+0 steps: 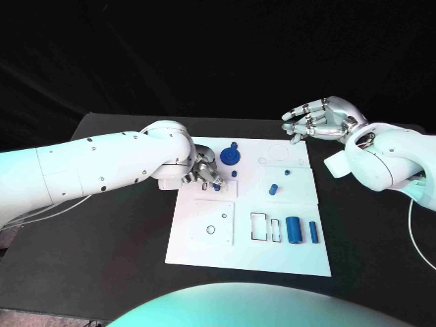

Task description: Assemble the parts on the task board

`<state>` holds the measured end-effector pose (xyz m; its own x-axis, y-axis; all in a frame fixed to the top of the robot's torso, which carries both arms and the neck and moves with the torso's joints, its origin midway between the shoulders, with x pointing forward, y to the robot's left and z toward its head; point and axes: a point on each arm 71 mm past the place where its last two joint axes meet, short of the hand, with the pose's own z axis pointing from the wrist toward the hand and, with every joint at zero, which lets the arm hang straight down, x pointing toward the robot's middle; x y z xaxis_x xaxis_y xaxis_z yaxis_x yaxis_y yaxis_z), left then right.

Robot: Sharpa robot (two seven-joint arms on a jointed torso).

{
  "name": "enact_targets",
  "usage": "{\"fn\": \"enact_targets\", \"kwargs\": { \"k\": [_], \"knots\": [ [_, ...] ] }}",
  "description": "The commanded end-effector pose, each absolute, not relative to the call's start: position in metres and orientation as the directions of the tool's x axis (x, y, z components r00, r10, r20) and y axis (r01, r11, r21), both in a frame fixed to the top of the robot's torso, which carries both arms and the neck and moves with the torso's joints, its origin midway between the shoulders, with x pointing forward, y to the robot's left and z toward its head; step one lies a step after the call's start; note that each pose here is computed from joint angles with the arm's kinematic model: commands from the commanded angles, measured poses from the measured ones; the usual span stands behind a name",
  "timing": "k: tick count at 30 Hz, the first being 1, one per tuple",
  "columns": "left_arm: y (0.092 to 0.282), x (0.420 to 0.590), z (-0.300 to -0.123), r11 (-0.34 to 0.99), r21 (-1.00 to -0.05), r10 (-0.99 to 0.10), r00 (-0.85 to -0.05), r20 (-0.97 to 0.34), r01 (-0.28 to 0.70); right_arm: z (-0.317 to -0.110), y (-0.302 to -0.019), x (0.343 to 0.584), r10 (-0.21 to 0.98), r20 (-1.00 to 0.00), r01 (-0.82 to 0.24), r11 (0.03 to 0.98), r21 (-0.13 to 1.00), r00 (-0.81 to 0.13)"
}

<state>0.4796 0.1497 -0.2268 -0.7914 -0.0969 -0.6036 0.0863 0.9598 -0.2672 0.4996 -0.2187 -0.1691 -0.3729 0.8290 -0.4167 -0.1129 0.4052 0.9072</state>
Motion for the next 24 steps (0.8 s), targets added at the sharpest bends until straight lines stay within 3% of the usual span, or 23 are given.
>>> {"fn": "enact_targets", "kwargs": {
  "k": [1, 24],
  "knots": [
    [0.1492, 0.4788, -0.2284, 0.961, -0.261, -0.084, -0.799, -0.595, 0.093, -0.1689, -0.2170, 0.4988, 0.822, -0.417, -0.125, 0.401, 0.907, -0.388],
    [0.1498, 0.4750, -0.2224, 0.954, -0.288, -0.109, -0.792, -0.600, 0.087, -0.1693, -0.2188, 0.4997, 0.824, -0.417, -0.123, 0.402, 0.907, -0.384]
  ]
}}
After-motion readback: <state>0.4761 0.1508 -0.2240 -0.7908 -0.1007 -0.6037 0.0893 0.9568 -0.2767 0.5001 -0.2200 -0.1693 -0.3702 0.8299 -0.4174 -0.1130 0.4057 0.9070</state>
